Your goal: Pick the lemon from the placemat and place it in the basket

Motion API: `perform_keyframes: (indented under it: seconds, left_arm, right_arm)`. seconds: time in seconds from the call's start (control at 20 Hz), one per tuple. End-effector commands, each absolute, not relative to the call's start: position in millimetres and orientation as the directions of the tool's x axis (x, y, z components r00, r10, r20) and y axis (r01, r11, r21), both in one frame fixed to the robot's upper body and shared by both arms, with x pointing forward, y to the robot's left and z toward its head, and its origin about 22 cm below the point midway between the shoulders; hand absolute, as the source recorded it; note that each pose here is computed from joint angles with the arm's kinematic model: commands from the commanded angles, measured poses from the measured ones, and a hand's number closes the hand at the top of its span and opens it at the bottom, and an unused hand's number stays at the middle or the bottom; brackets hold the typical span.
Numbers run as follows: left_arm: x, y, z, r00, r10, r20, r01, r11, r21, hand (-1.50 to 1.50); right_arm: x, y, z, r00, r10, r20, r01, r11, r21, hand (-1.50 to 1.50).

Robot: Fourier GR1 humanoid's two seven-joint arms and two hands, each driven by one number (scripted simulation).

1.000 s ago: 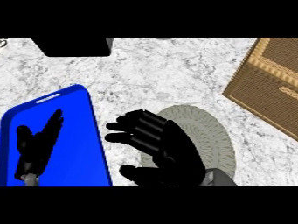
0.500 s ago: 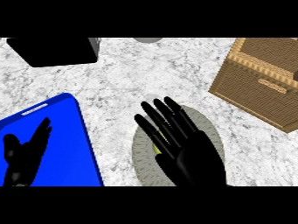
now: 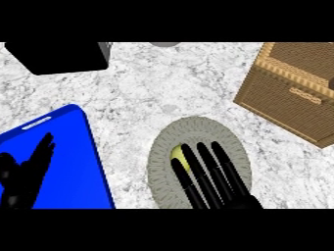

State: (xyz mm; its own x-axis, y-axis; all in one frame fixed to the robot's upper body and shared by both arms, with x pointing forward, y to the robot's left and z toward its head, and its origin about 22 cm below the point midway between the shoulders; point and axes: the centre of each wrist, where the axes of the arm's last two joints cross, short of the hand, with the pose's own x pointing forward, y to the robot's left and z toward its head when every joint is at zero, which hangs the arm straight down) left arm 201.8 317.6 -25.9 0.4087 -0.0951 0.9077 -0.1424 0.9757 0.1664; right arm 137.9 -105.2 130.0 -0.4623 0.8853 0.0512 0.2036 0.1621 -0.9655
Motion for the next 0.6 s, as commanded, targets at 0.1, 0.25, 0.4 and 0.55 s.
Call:
perform_keyframes:
  seconds: [0.1,0.25,0.4,0.55]
  left_arm:
    - [175.6,308.4,-51.4,0.542,-0.064,0.838,-0.107,0.984,0.145,0.0]
    - [183.2,296.1,-54.8,0.537,-0.071,0.84,-0.099,0.984,0.147,0.0]
    - [188.7,307.4,-45.4,0.536,-0.087,0.84,-0.07,0.987,0.147,0.0]
    - [196.6,289.0,-54.4,0.535,-0.087,0.84,-0.065,0.988,0.144,0.0]
  right_arm:
    - [84.8,-120.5,157.7,-0.329,0.943,-0.058,0.121,-0.018,-0.992,-1.5]
    - [65.0,-116.7,176.3,-0.312,0.948,-0.058,0.123,-0.02,-0.992,-1.5]
    - [62.4,-104.3,177.5,-0.297,0.953,-0.066,0.122,-0.031,-0.992,-1.5]
    - [61.3,-111.5,183.8,-0.303,0.953,-0.024,0.119,0.013,-0.993,-1.5]
